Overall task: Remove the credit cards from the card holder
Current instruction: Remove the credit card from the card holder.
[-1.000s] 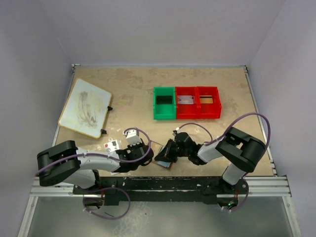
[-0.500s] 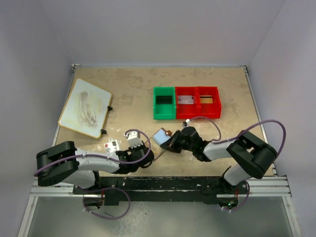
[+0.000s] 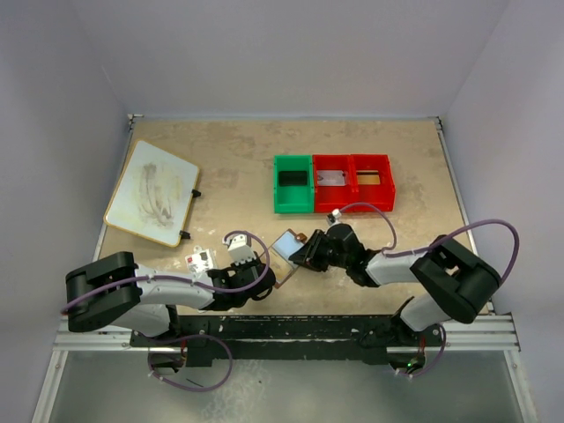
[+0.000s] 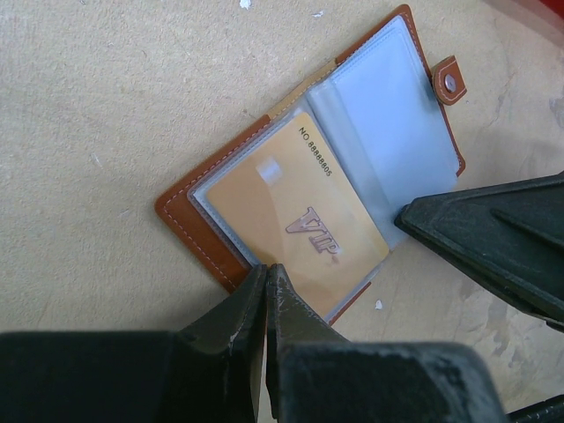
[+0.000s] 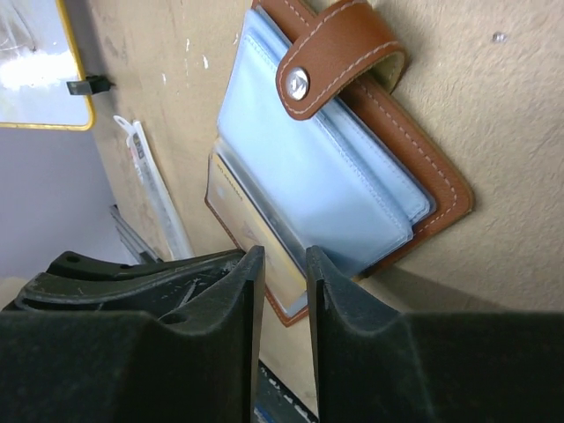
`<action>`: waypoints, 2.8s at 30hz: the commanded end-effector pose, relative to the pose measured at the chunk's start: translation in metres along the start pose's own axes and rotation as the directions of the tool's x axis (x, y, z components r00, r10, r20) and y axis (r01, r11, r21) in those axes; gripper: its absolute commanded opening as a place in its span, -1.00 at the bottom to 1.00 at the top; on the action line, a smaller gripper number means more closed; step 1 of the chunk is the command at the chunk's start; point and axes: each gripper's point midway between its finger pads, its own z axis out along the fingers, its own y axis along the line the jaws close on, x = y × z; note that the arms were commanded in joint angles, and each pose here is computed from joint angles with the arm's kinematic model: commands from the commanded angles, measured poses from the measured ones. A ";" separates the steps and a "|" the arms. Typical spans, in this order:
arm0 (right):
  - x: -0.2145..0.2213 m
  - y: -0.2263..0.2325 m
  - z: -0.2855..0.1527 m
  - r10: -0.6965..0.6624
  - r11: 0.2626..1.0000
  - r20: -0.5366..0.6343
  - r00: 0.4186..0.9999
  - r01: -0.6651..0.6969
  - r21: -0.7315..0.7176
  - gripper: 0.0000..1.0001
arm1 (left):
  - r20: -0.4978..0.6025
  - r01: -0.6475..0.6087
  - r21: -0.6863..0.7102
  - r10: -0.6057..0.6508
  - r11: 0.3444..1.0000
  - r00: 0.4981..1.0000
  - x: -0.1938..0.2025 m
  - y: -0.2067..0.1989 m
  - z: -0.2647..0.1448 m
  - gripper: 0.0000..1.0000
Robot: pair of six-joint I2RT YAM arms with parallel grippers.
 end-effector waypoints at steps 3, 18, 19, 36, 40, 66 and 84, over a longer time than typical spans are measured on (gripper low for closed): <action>0.002 0.010 0.002 -0.106 0.990 -0.038 0.994 0.101 -0.103 -0.43 | -0.173 -0.121 -0.116 0.100 0.986 0.980 0.038 0.047 -0.006 -1.00; 0.029 0.021 -0.005 -0.183 0.958 -0.154 0.971 0.140 -0.252 -0.70 | -0.171 -0.125 -0.121 0.103 0.985 0.980 0.038 0.049 -0.006 -1.00; 0.030 0.023 -0.006 -0.191 0.954 -0.158 0.969 0.146 -0.262 -0.70 | -0.171 -0.126 -0.122 0.104 0.985 0.980 0.038 0.049 -0.006 -1.00; 0.036 -0.002 -0.003 -0.263 0.956 -0.200 0.944 0.227 -0.186 -1.00 | -0.162 -0.136 -0.132 0.114 0.982 0.980 0.035 0.049 -0.006 -1.00; 0.024 -0.013 -0.007 -0.222 0.970 -0.170 0.960 0.199 -0.142 -1.00 | -0.163 -0.136 -0.135 0.113 0.981 0.980 0.035 0.050 -0.007 -1.00; 0.024 -0.005 -0.008 -0.338 0.923 -0.223 0.914 0.275 -0.271 -0.55 | -0.163 -0.149 -0.135 0.126 0.980 0.979 0.035 0.049 -0.006 -1.00; 0.049 -0.012 0.010 -0.427 0.903 -0.312 0.849 0.383 -0.194 -0.49 | -0.168 -0.145 -0.126 0.123 0.981 0.978 0.036 0.046 -0.004 -1.00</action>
